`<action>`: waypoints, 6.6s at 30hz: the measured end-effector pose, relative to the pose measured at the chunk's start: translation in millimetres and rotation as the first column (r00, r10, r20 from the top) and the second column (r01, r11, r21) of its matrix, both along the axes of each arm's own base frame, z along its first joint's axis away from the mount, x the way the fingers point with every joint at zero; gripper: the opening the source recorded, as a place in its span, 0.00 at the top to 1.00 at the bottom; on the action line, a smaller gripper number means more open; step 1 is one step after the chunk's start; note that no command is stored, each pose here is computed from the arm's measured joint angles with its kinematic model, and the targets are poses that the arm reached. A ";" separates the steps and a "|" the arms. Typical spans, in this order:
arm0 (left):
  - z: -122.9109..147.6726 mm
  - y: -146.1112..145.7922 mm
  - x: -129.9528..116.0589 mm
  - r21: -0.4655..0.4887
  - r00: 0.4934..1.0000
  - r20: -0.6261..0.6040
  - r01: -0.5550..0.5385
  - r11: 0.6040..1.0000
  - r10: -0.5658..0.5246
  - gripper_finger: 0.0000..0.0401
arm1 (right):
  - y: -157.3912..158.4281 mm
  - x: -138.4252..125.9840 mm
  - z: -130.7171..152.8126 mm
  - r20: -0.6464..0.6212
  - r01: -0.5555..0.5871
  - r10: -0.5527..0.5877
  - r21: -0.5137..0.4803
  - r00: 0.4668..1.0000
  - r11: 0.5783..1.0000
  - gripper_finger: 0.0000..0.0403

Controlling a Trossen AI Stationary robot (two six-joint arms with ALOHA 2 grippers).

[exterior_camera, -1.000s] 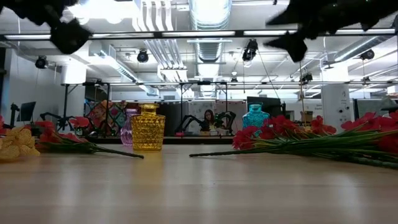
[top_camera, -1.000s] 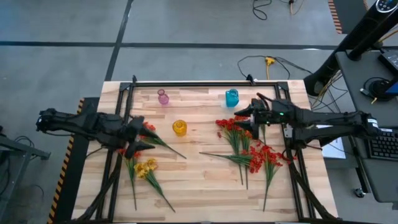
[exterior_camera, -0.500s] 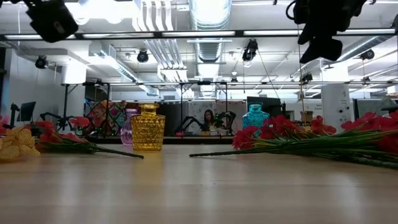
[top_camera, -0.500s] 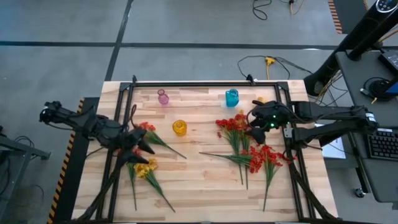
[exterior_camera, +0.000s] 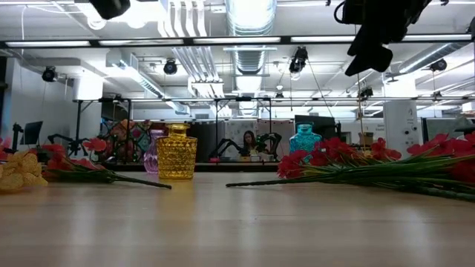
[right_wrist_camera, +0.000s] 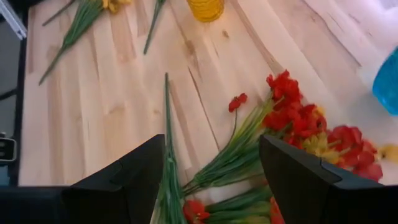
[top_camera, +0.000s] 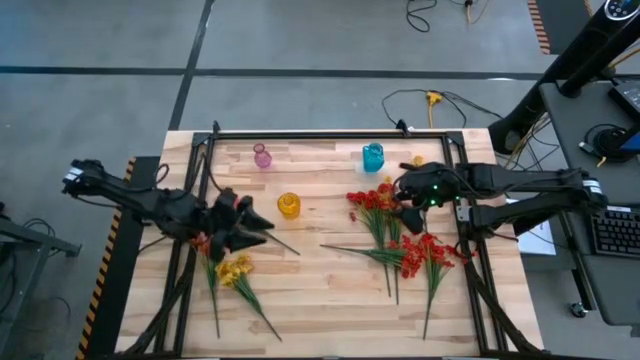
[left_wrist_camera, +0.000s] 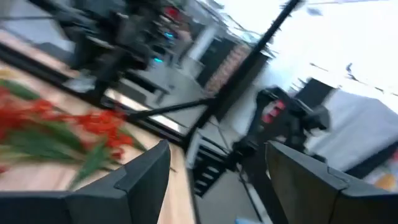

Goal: Sort flowers into vase by color
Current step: Put the left red flower into the yellow vase

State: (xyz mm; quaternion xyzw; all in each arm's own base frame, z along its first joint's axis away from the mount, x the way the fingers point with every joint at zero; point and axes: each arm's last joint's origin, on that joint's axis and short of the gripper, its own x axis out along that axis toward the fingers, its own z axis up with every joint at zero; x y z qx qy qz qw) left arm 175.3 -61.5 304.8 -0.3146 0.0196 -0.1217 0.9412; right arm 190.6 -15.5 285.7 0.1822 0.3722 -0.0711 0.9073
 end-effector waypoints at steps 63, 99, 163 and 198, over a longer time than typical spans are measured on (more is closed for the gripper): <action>-37.7 -95.5 -13.2 0.474 0.844 -0.463 -0.021 0.880 0.270 0.39 | 119.5 126.1 -5.8 -0.124 -0.165 0.134 -0.293 0.983 0.942 0.38; -21.2 -69.7 -26.8 0.704 0.838 -0.246 -0.191 0.684 0.487 0.39 | 44.0 125.7 -95.4 -0.621 0.496 -0.486 -0.176 0.615 0.851 0.34; -21.0 -68.5 -27.0 0.718 0.828 -0.216 -0.224 0.659 0.517 0.39 | 47.8 168.0 -144.0 -0.625 0.337 -0.342 -0.131 0.702 0.932 0.40; -20.9 -68.4 -27.0 0.724 0.828 -0.211 -0.226 0.652 0.520 0.39 | 39.0 129.4 -66.3 -0.521 0.373 -0.456 -0.263 0.722 0.890 0.94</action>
